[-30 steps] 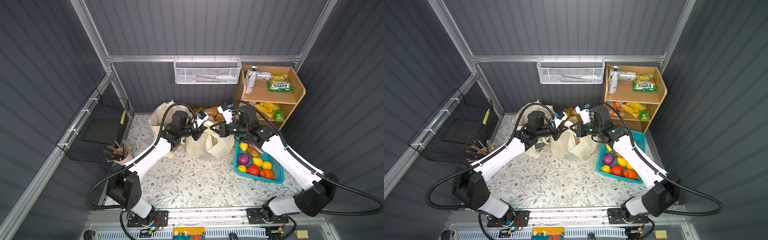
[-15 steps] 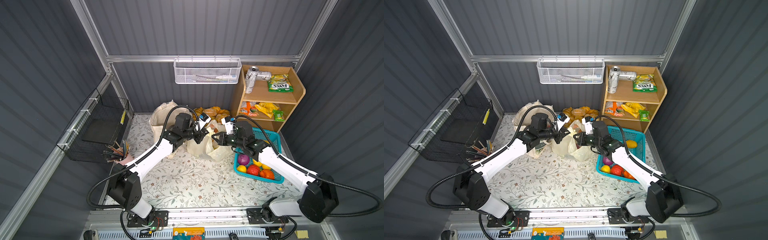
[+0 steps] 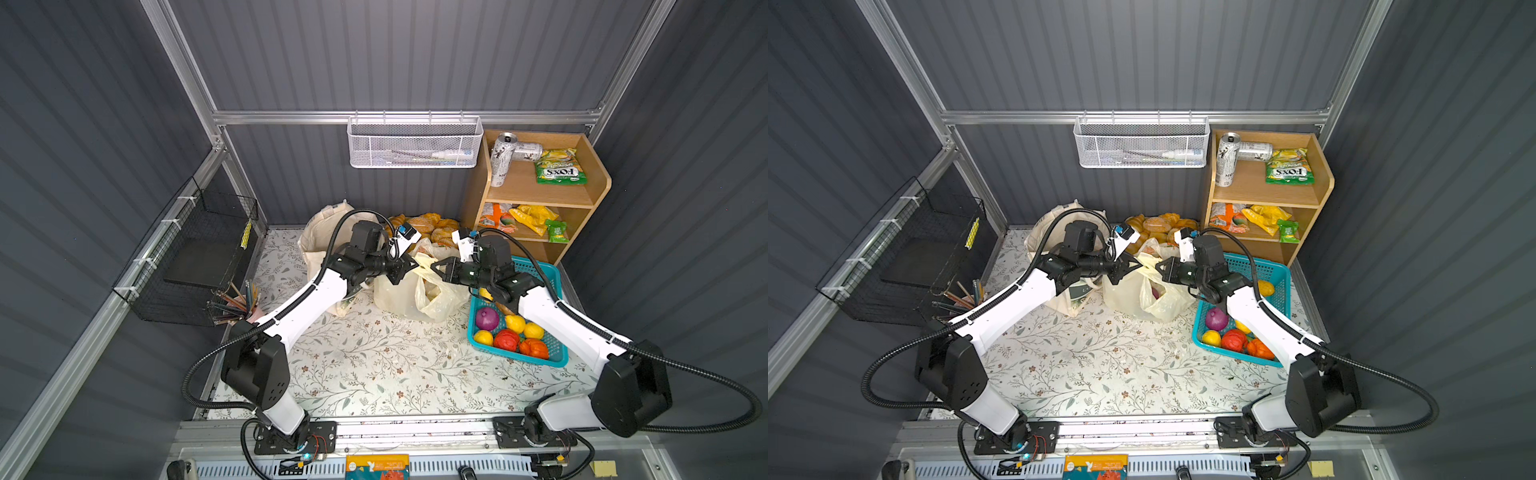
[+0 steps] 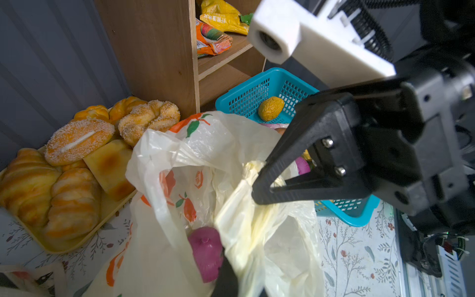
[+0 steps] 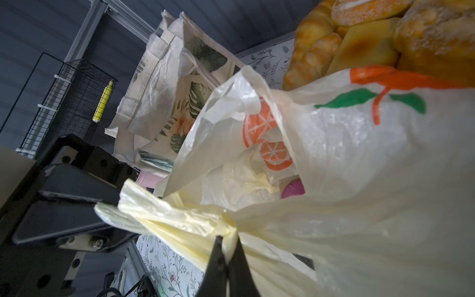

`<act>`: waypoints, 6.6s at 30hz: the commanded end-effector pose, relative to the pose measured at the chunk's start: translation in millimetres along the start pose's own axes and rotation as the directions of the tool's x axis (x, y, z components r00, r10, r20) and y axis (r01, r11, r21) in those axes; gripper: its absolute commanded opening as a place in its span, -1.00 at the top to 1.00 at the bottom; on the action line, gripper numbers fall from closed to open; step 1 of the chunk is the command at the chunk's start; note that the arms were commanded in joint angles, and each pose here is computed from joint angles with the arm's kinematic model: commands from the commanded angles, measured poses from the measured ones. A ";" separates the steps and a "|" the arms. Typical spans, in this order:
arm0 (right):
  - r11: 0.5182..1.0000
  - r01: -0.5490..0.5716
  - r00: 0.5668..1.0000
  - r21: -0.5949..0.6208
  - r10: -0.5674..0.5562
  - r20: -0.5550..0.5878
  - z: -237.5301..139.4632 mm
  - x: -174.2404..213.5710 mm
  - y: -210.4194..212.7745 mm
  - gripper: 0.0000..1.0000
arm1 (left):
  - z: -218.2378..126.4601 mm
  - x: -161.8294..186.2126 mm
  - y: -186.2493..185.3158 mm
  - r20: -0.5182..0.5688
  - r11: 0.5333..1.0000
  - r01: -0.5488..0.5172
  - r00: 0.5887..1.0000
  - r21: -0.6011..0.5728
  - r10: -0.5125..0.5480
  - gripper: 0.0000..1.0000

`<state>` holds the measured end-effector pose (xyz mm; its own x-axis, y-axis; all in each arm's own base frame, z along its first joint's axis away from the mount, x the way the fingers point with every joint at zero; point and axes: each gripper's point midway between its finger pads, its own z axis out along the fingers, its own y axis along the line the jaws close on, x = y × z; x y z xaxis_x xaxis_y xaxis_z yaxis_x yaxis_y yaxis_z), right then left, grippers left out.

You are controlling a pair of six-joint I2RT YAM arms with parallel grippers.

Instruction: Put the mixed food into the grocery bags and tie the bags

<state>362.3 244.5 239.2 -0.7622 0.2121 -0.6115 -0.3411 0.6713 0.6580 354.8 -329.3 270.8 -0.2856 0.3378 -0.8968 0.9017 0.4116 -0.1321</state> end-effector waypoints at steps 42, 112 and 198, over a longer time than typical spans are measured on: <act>0.993 -0.080 0.987 0.092 0.092 -0.135 28.9 58.4 -22.9 1.00 | -14.9 -28.8 13.9 0.023 0.996 0.056 0.998 0.067 -0.057 0.34; 0.996 -0.052 0.989 0.074 0.062 -0.138 25.8 57.2 -19.3 1.00 | 7.3 29.9 0.2 -0.415 0.893 -0.451 0.812 0.001 0.411 1.00; 0.966 -0.258 0.966 0.023 0.258 0.004 61.7 23.3 -44.8 1.00 | 1.6 -28.4 -26.3 -0.051 0.968 -0.219 0.973 0.122 0.226 1.00</act>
<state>380.9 268.5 184.2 -0.8228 0.3131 -0.4743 -0.2062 0.6132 0.7625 351.1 -344.0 254.0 -0.1689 0.5712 -0.8032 0.9604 0.2784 -0.0039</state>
